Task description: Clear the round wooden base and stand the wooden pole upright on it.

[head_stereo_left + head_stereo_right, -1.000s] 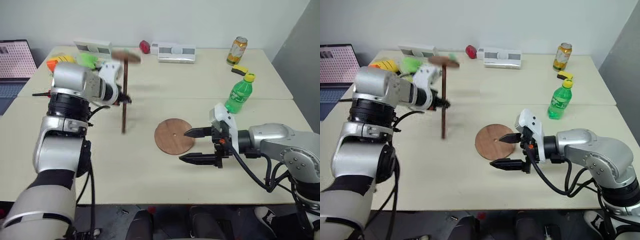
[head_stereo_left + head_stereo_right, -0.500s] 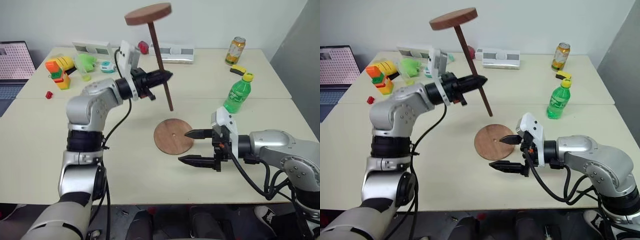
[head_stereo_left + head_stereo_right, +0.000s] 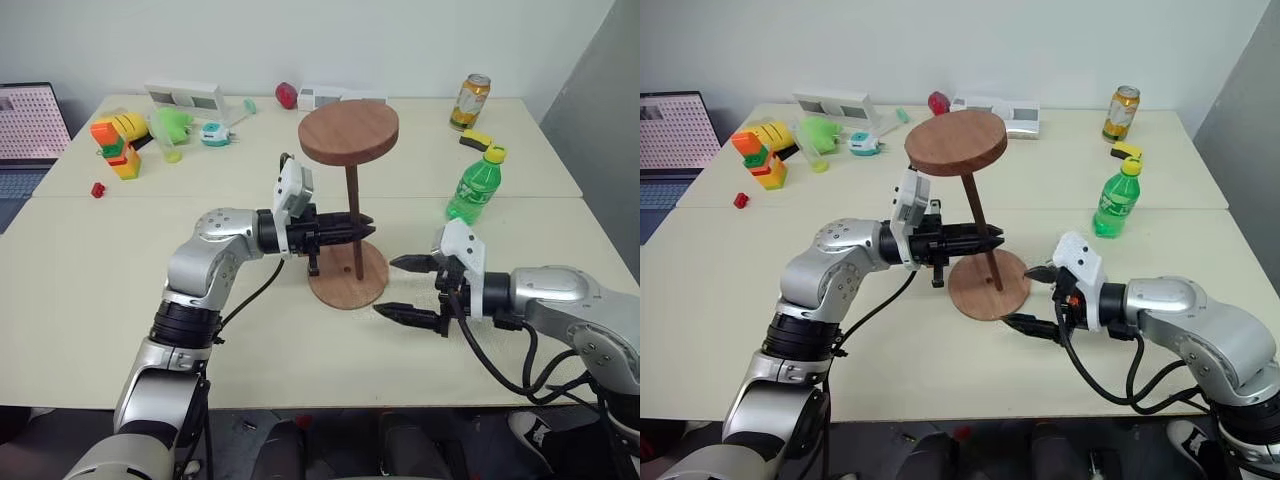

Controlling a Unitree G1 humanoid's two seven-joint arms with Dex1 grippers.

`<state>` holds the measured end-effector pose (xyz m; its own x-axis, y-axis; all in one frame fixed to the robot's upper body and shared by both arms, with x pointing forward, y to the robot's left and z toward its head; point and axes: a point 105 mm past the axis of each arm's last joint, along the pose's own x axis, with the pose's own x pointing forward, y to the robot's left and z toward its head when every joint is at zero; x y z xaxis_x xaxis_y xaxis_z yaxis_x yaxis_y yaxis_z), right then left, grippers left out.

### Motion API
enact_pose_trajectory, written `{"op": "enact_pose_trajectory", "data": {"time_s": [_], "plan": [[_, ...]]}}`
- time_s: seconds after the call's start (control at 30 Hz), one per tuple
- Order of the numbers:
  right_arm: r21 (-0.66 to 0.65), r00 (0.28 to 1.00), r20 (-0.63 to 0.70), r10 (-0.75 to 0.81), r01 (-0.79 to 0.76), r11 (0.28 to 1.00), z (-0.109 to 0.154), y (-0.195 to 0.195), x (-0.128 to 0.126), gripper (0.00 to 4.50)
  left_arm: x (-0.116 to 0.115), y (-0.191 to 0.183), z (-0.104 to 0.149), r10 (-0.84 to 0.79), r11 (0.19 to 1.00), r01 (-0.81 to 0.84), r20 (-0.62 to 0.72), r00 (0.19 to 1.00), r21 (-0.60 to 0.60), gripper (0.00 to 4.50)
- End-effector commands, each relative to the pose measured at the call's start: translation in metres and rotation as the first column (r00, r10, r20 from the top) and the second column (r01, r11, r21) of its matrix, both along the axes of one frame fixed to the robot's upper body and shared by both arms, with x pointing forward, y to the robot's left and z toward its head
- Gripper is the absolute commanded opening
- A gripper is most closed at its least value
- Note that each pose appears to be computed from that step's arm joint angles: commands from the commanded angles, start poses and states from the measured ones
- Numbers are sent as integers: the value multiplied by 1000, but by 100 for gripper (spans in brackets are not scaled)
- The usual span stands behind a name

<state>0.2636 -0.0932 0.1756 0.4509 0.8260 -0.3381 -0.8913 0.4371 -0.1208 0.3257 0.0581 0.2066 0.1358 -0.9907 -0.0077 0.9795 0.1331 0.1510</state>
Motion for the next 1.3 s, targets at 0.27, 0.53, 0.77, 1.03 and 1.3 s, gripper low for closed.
{"op": "enact_pose_trajectory", "data": {"time_s": [0.27, 0.53, 0.77, 1.03, 1.3], "plan": [[-3, 998, 62, -16, 16, 1000, -3, 4, 3, 450, 15, 3, -15, 54, 996, -59, 77, 996, 71, 24], [-1, 998, 53, -16, 16, 1000, -6, 4, 1, 450, 25, 5, -26, 97, 991, -104, 79, 992, 88, 24], [2, 999, 47, -14, 14, 1000, -6, 5, 0, 450, 23, 7, -28, 79, 991, -85, 55, 995, 101, 24], [10, 999, 37, -15, 15, 1000, -6, 4, 1, 450, 15, 10, -29, 66, 992, -66, 12, 998, 107, 24], [19, 999, 36, -16, 16, 1000, -5, 5, 2, 450, 17, 13, -37, 80, 986, -83, 25, 996, 145, 24]]}}
